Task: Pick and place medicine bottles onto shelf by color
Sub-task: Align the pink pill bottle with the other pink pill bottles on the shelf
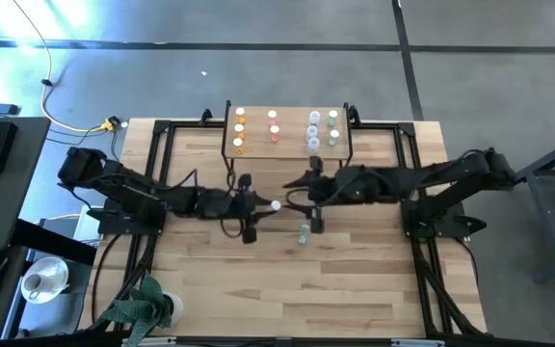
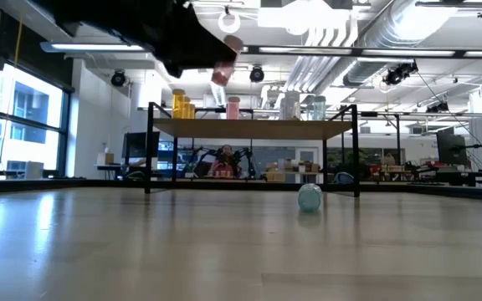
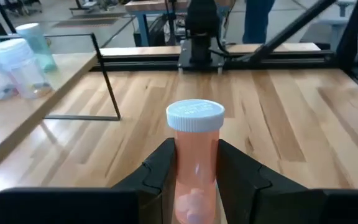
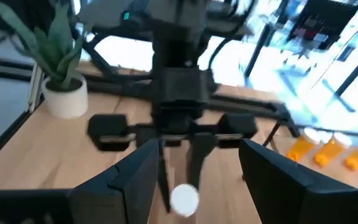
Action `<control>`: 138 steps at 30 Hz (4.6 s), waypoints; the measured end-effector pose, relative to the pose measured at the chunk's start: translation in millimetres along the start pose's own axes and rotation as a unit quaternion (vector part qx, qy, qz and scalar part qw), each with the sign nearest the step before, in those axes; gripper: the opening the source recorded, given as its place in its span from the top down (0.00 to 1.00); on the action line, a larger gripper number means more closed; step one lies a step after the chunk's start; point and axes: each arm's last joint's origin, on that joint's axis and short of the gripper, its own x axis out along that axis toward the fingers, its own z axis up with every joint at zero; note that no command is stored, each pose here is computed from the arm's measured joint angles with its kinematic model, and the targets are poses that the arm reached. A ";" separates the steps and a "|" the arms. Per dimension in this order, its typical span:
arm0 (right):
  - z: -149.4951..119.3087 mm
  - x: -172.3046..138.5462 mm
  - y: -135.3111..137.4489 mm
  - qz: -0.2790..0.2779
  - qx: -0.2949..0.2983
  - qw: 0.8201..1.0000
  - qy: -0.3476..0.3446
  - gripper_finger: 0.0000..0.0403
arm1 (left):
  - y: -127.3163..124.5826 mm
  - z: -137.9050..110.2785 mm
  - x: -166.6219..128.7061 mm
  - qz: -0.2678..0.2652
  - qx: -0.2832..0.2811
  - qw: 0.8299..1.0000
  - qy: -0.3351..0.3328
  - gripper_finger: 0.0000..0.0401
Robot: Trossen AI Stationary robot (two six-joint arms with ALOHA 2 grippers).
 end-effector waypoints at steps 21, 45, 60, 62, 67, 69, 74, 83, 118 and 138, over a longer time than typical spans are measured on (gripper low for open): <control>-28.4 55.0 -39.1 0.123 0.026 0.983 0.131 0.46 | 20.2 0.0 5.7 -0.009 -0.002 1.000 0.002 0.79; -40.3 65.2 -37.1 0.105 0.027 0.980 0.165 0.61 | 20.2 3.0 5.6 -0.008 -0.006 1.000 -0.014 0.79; -41.1 64.7 -36.9 0.104 0.033 0.979 0.170 0.75 | 20.3 2.6 5.7 -0.007 -0.030 0.999 -0.012 0.78; -41.2 64.6 -36.8 0.103 0.040 0.979 0.172 0.75 | 20.4 2.4 5.7 -0.004 -0.034 0.999 -0.011 0.77; -43.1 63.8 -36.5 0.104 0.042 0.977 0.182 0.75 | 20.5 0.5 5.7 0.000 -0.034 0.999 0.000 0.67; -43.8 63.4 -36.3 0.105 0.042 0.976 0.187 0.75 | 20.8 0.2 5.7 0.003 -0.034 0.999 0.001 0.62; -44.8 62.9 -36.5 0.102 0.042 0.975 0.193 0.75 | 22.2 -1.0 5.5 0.028 -0.032 0.999 0.008 0.51; -56.8 58.0 -45.2 0.059 0.038 0.964 0.257 0.75 | 29.6 4.2 -24.3 0.039 -0.032 0.997 0.066 0.48; -5.9 67.3 -159.8 -0.099 0.145 0.956 0.234 0.74 | 18.7 9.6 -52.7 0.031 -0.018 0.996 0.085 0.49; 9.0 67.2 -167.9 -0.096 0.149 0.955 0.238 0.74 | 18.9 9.9 -52.6 0.031 -0.019 0.996 0.084 0.49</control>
